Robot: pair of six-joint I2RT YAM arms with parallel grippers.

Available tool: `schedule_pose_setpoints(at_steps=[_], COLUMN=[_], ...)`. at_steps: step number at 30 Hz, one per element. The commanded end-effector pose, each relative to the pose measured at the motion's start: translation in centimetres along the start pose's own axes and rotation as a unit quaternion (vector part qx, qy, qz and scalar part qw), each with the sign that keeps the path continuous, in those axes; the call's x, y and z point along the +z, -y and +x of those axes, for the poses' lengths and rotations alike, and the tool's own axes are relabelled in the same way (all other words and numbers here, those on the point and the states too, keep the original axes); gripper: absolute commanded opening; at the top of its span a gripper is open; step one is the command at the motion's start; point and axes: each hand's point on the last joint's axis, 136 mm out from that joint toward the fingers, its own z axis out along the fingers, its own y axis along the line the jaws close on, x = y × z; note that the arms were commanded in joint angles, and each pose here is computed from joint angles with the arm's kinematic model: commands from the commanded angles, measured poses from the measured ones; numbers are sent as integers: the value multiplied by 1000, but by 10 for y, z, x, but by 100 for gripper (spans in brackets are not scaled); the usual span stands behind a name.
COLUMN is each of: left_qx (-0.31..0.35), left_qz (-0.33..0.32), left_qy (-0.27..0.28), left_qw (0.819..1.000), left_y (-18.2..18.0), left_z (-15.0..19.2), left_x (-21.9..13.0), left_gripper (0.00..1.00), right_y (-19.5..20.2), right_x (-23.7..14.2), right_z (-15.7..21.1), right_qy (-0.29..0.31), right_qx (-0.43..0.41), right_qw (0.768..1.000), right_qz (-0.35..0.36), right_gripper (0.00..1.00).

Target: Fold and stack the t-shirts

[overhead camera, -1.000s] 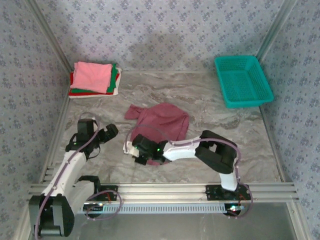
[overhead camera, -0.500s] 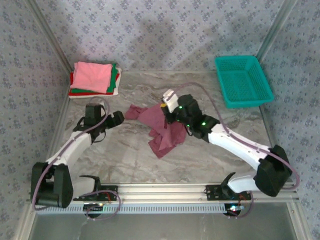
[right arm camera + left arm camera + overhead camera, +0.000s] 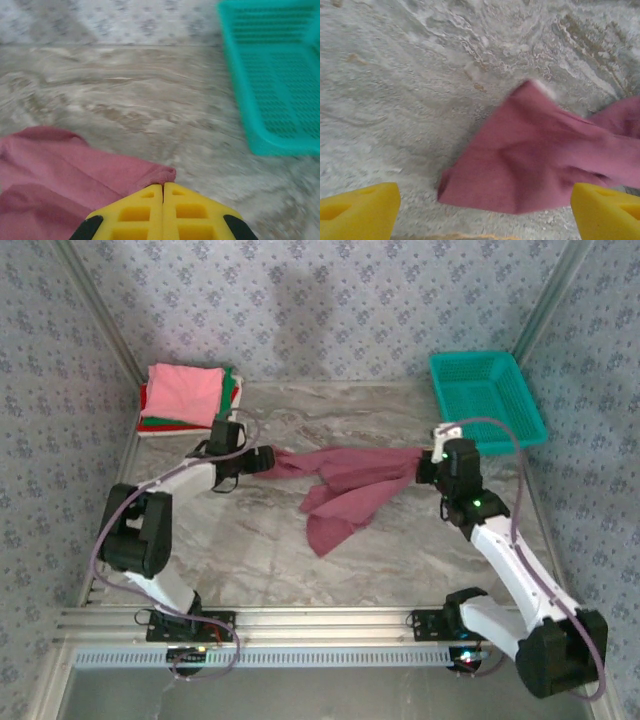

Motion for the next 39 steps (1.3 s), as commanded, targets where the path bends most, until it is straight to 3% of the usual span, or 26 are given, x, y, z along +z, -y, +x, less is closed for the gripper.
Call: schedule_pose_setpoints(at_steps=[1, 5, 11, 15, 16, 22, 24, 28, 35, 39], left_qx=[32, 41, 94, 86, 87, 92, 95, 101, 120, 132], left_qz=[3, 19, 73, 85, 84, 41, 19, -23, -57, -62], left_qy=[-2, -31, -42, -58, -57, -50, -33, 34, 164, 122], left_qw=[999, 999, 992, 991, 991, 994, 995, 994, 978, 982], left_y=[11, 26, 79, 84, 83, 69, 62, 51, 44, 39], left_z=[-12, -10, 5, 21, 24, 17, 8, -17, -59, -51], left_x=[22, 51, 65, 73, 75, 74, 62, 13, -107, -123], left_gripper=[86, 83, 85, 82, 76, 20, 0, 0, 0, 0], right_y=[17, 17, 11, 8, 7, 4, 3, -3, -28, -31], right_x=[-10, -8, 3, 6, 6, 6, 4, -9, -57, -71], right_z=[2, 2, 2, -3, -5, -14, -19, -36, -83, -91], right_qy=[5, 10, 5, 5, 7, 10, 8, 11, 57, 66], right_qx=[50, 60, 66, 65, 64, 66, 67, 69, 35, 24], right_qw=[999, 998, 998, 998, 998, 997, 997, 996, 992, 991], right_qz=[11, 4, -11, -20, -23, -31, -32, -47, -106, -115], right_gripper=[0, 0, 0, 0, 0, 0, 0, 0, 0, 0])
